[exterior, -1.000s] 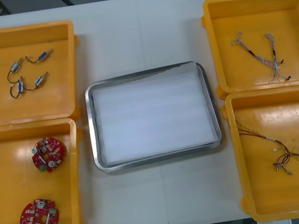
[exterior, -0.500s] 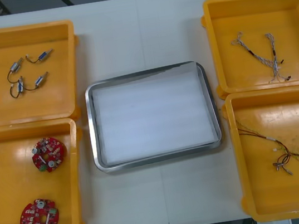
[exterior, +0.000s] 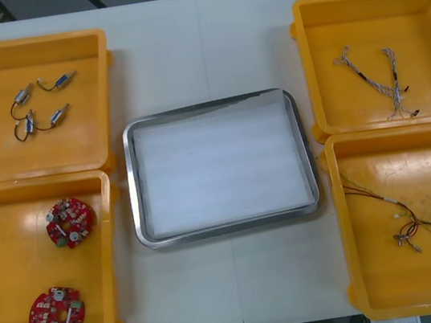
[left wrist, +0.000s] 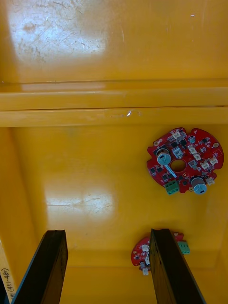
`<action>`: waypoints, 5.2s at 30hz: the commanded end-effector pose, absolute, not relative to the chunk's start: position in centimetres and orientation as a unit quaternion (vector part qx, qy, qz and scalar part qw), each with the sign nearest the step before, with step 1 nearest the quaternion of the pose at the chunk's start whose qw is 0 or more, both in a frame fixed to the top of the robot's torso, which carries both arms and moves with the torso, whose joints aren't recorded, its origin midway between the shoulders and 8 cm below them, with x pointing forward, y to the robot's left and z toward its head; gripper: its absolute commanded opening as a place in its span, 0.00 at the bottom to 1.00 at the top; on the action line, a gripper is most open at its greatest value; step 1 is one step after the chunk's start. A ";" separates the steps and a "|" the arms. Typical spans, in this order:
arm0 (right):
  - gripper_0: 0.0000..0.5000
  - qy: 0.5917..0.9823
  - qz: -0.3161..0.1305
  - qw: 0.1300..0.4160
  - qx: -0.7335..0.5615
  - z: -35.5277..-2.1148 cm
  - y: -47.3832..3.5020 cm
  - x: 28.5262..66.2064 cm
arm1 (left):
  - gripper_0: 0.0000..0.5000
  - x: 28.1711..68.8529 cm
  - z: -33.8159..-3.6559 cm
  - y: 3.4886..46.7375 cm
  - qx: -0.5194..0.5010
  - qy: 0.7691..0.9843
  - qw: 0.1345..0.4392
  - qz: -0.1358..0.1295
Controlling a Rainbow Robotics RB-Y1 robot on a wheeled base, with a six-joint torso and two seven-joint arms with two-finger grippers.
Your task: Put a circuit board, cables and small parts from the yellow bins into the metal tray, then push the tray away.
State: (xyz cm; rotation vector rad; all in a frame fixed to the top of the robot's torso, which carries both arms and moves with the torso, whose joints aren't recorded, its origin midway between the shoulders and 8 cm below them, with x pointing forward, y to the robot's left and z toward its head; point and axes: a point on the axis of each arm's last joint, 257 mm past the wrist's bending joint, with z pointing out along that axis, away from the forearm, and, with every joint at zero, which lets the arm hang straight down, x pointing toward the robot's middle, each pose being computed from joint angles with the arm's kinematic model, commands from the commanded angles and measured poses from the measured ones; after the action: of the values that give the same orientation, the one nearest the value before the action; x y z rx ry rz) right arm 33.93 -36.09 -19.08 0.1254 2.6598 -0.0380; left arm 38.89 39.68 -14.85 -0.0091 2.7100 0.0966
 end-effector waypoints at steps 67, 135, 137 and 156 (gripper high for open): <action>1.00 0.956 -0.073 0.278 -0.057 -22.9 -39.3 30.7 | 1.00 33.7 -25.5 32.2 0.036 0.971 0.235 0.002; 0.00 0.921 -0.070 0.256 -0.287 -34.2 -40.2 33.4 | 1.00 30.3 -34.5 32.0 0.019 0.972 0.234 0.023; 0.00 0.920 -0.074 0.259 -0.286 -33.4 -40.5 33.8 | 1.00 30.2 -34.6 32.0 0.021 0.972 0.233 0.024; 0.00 0.923 -0.060 0.240 -0.294 -21.4 -38.5 33.0 | 0.00 30.3 -34.5 32.4 0.025 0.971 0.236 0.031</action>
State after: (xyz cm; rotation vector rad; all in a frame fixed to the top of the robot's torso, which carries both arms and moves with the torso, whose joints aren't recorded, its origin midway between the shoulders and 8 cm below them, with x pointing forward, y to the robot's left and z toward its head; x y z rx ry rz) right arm 31.66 -38.85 -25.25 -0.7515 2.5980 -0.1238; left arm 31.56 32.80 -33.52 0.1476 2.6393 0.1157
